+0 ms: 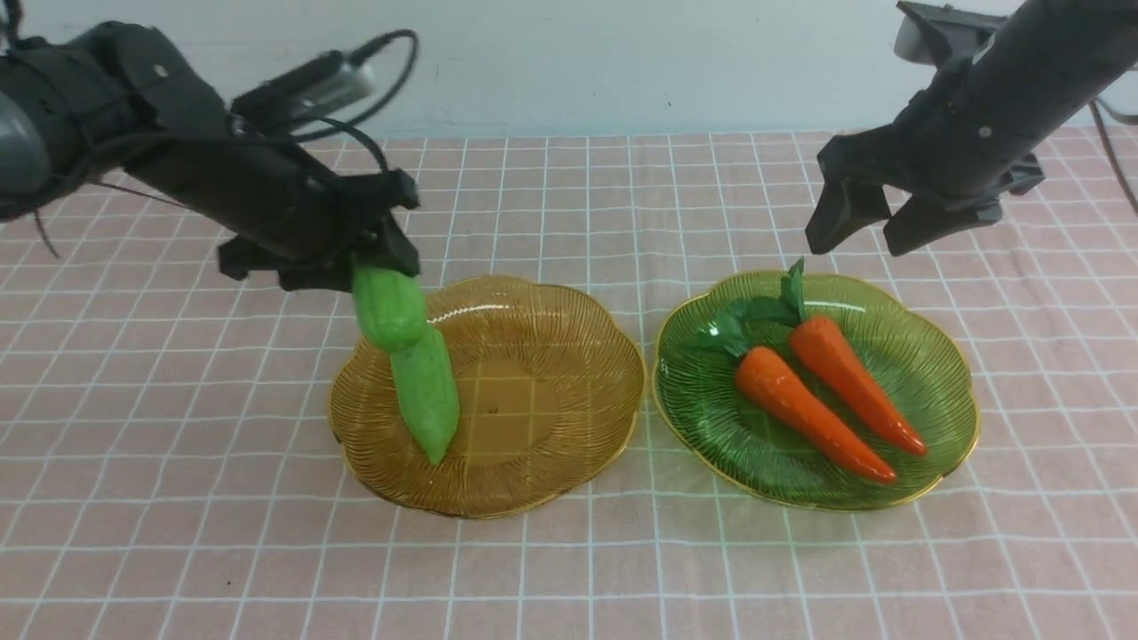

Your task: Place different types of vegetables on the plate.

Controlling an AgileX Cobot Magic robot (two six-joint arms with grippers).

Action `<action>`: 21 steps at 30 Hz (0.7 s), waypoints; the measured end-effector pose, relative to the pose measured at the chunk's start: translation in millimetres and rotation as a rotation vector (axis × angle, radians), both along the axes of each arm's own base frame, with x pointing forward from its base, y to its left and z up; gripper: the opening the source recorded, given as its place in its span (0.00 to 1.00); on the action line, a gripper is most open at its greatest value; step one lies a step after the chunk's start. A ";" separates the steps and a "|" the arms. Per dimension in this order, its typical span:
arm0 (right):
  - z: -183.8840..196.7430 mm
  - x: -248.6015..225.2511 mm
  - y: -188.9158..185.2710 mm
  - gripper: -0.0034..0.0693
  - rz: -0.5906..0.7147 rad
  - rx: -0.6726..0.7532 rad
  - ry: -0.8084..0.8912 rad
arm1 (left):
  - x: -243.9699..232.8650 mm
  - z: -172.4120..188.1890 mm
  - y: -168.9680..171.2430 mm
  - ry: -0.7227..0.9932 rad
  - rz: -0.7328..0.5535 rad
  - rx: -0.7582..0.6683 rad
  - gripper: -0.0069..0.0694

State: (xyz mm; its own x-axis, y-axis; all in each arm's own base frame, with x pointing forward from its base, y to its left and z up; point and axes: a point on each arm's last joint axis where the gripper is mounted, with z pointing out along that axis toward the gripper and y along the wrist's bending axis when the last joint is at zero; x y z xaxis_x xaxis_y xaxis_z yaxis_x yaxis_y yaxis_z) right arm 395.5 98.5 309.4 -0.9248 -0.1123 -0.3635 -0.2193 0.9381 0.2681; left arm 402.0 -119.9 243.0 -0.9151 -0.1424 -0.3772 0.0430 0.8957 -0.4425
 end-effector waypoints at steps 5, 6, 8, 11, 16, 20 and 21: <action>36.4 -18.8 -5.8 0.22 0.000 -0.010 -0.098 | 0.2 -16.0 -25.2 -0.007 -0.062 0.014 0.60; 44.8 -24.0 -7.3 0.17 0.000 -0.014 -0.120 | 0.4 -18.2 -27.3 -0.009 -0.068 0.017 0.61; 67.2 -41.6 -12.4 0.10 -0.002 -0.024 -0.180 | 2.2 -23.5 -30.8 -0.019 -0.076 0.023 0.64; 91.6 -67.7 -20.1 0.05 -0.006 -0.046 -0.251 | 5.1 -30.0 -32.4 -0.024 -0.076 0.028 0.68; 138.3 -152.2 -44.0 0.03 -0.046 -0.100 -0.416 | 5.8 -31.6 -32.4 -0.023 -0.074 0.029 0.70; 143.6 -218.7 -62.8 0.03 -0.099 -0.138 -0.492 | 5.7 -31.7 -32.4 -0.023 -0.075 0.029 0.70; 145.1 -235.2 -67.1 0.03 -0.116 -0.139 -0.519 | 5.5 -31.9 -32.5 -0.021 -0.076 0.030 0.70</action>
